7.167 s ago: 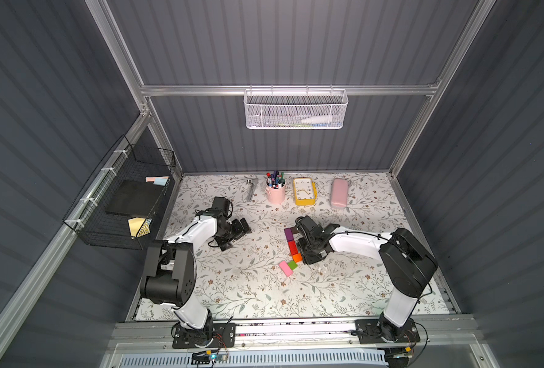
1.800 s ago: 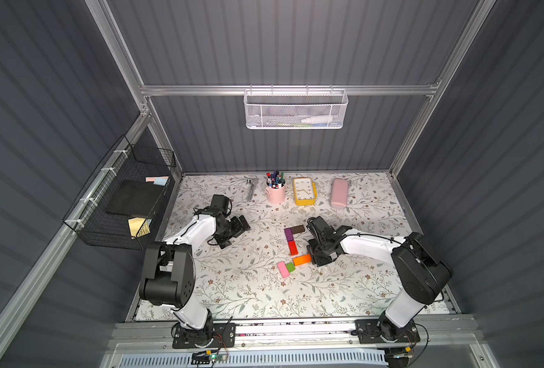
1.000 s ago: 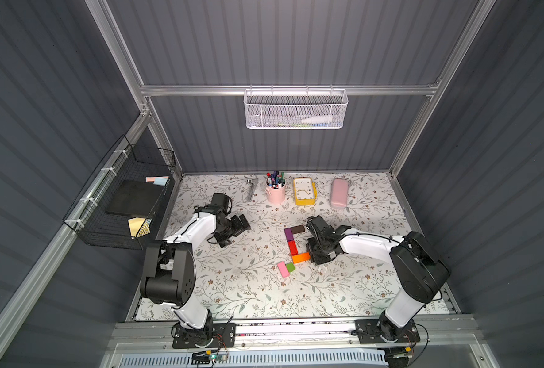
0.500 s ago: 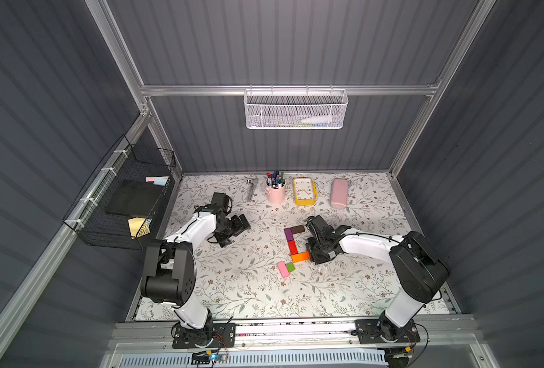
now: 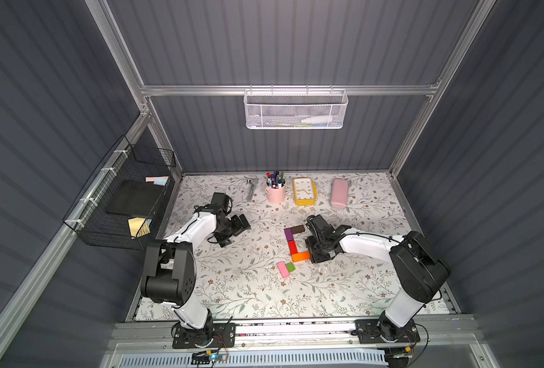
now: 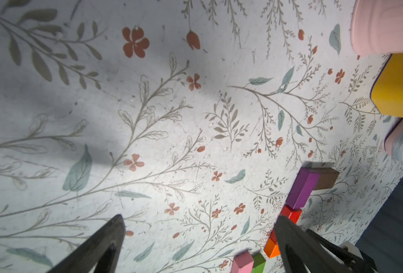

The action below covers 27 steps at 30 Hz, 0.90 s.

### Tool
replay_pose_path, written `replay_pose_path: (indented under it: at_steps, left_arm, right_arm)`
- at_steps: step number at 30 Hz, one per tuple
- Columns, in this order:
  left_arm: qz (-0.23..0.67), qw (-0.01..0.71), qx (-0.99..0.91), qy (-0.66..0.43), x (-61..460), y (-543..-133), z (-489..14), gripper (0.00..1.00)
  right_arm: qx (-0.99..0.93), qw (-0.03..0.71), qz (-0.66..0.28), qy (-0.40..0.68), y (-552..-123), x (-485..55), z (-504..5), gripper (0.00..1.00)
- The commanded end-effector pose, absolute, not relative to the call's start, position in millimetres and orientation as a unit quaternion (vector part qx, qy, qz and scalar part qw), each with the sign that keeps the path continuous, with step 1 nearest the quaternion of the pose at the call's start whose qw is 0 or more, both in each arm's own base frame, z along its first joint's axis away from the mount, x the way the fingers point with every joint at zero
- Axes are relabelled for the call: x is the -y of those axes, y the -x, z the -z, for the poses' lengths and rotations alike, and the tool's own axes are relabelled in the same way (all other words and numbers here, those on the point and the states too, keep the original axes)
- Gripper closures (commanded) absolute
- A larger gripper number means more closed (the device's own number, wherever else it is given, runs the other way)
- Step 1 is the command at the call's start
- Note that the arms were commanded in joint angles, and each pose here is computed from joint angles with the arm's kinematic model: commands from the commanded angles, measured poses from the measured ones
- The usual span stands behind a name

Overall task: Assemble the number 6 with building blocks
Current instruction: Assemble the building block at the center of the board.

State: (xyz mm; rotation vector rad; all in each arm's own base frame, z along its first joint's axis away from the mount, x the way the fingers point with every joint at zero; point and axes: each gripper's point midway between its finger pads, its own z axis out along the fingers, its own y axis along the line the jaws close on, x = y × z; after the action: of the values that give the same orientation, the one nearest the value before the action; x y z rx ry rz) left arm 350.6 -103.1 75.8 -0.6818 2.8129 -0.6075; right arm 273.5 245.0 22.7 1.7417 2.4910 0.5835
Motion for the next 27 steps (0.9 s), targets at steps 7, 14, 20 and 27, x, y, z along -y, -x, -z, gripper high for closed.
replay_pose_path:
  at_steps: [7, 14, 20, 27]
  left_arm:
    - [0.203, 0.092, -0.948, 0.226, 101, -345, -80, 0.01]
    - [0.199, 0.096, -0.947, 0.234, 98, -341, -76, 0.01]
    - [0.200, 0.103, -0.943, 0.244, 97, -342, -75, 0.01]
    - [0.204, 0.110, -0.940, 0.251, 98, -346, -76, 0.01]
  right_arm:
    - [-0.776, 0.021, -0.189, -0.601, -264, -246, -50, 0.47]
    - [-0.796, 0.030, -0.208, -0.568, -250, -249, -82, 0.47]
    - [-0.887, 0.082, -0.235, -0.390, -281, -279, -103, 0.47]
    - [-0.975, 0.099, -0.167, -0.107, -305, -342, -134, 0.49]
